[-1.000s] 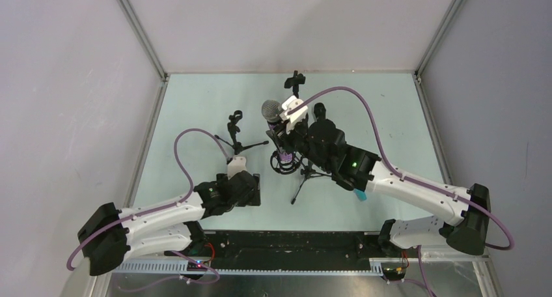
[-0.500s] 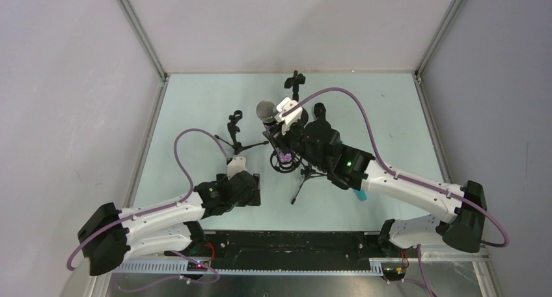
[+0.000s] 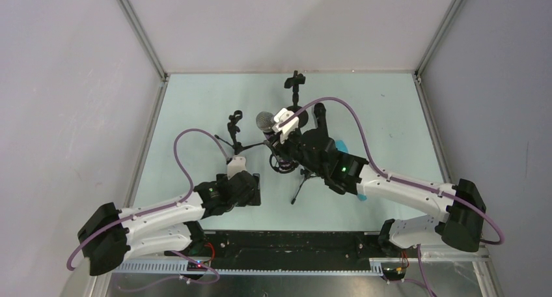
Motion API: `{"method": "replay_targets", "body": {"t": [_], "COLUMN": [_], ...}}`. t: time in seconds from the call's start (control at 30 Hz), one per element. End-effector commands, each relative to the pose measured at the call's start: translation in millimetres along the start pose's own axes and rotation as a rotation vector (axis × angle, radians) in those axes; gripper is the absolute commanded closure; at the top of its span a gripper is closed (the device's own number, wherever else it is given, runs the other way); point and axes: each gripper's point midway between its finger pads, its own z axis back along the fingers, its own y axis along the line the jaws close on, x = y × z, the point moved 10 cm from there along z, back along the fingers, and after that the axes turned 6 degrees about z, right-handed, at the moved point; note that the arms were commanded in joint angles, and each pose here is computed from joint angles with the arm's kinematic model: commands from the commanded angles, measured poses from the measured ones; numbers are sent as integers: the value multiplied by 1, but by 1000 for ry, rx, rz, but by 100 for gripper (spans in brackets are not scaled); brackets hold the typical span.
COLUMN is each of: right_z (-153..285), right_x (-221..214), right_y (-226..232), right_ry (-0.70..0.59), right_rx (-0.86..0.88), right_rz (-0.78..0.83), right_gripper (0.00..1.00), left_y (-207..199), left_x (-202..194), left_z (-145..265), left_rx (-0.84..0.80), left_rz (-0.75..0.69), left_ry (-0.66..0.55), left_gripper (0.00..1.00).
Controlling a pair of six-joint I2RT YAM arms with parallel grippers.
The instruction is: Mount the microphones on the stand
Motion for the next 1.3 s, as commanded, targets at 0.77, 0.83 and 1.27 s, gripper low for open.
{"method": "replay_targets", "body": {"t": [0.77, 0.83, 1.27], "right_z": [-3, -3, 9], "right_x": [-50, -55, -42], "right_y": [11, 11, 13], "right_ry": [-94, -85, -148], "right_rx": [-30, -35, 25], "right_rz": [-28, -28, -65], "right_gripper": [100, 100, 38], "left_y": [-8, -8, 0], "left_x": [20, 24, 28], "left_z": [18, 23, 41], "left_rx": [-99, -124, -225], "left_rz": [58, 73, 145], "left_ry": [-103, -132, -217], "left_gripper": [0, 0, 0]}}
